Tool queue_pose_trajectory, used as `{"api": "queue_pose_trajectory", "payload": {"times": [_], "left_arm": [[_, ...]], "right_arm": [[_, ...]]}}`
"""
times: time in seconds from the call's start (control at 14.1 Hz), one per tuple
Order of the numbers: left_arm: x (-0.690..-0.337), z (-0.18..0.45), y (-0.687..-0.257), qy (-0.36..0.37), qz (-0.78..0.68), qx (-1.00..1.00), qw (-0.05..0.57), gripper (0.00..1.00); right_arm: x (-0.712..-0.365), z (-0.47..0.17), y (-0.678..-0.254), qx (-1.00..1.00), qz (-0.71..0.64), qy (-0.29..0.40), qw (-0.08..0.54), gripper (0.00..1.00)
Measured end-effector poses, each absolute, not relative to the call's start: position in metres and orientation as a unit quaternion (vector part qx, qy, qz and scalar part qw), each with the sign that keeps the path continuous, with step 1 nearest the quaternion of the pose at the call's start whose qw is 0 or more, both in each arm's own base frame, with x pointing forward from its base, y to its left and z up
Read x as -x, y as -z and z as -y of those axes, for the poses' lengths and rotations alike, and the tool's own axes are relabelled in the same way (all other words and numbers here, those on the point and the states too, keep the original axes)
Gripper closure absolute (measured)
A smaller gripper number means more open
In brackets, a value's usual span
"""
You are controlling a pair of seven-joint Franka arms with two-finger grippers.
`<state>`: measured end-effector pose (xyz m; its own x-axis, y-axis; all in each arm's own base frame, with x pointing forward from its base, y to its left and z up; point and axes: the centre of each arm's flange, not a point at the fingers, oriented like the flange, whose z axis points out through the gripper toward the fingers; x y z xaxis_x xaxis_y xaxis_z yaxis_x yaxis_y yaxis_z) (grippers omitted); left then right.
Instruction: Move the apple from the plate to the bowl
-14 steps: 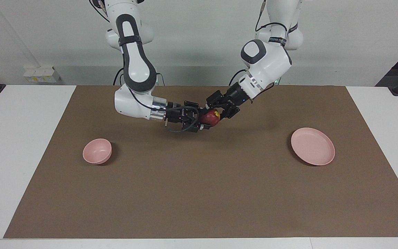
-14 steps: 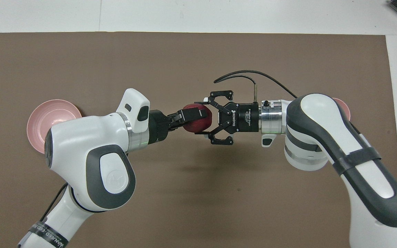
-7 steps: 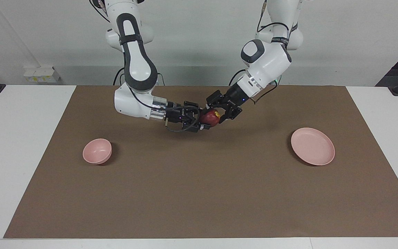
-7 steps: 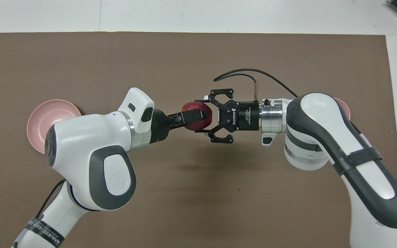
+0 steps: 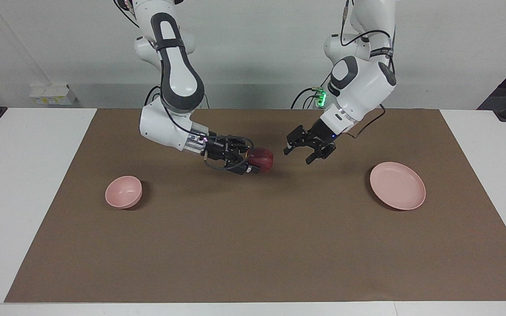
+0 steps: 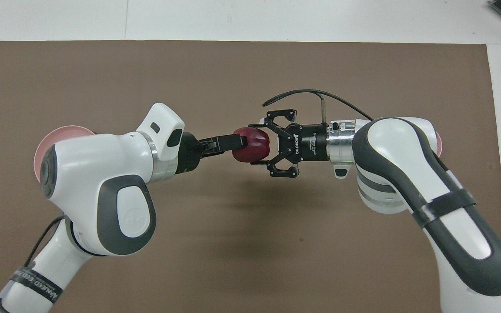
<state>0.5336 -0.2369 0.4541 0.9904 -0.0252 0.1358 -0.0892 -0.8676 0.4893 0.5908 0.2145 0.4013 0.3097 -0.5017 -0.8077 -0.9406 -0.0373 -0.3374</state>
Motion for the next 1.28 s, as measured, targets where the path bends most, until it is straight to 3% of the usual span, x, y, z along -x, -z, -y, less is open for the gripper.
{"api": "queue_pose_trajectory", "payload": {"times": [0.21, 0.5, 0.92, 1.28], "left_arm": [[-0.542, 0.203, -0.459, -0.051, 0.070, -0.980, 0.177, 0.00], [-0.559, 0.151, -0.499, -0.045, 0.092, -0.990, 0.093, 0.00], [-0.563, 0.119, -0.579, -0.049, 0.095, -0.993, 0.052, 0.00], [-0.562, 0.093, -0.617, -0.049, 0.109, -0.992, 0.040, 0.00]], "right_arm": [[-0.599, -0.205, -0.407, 0.704, -0.532, -0.197, 0.428, 0.19], [-0.609, -0.194, -0.422, 0.773, -0.492, -0.129, 0.378, 0.19], [-0.618, -0.174, -0.429, 0.862, -0.427, -0.029, 0.273, 0.19], [-0.626, -0.160, -0.434, 0.903, -0.375, 0.056, 0.202, 0.19]]}}
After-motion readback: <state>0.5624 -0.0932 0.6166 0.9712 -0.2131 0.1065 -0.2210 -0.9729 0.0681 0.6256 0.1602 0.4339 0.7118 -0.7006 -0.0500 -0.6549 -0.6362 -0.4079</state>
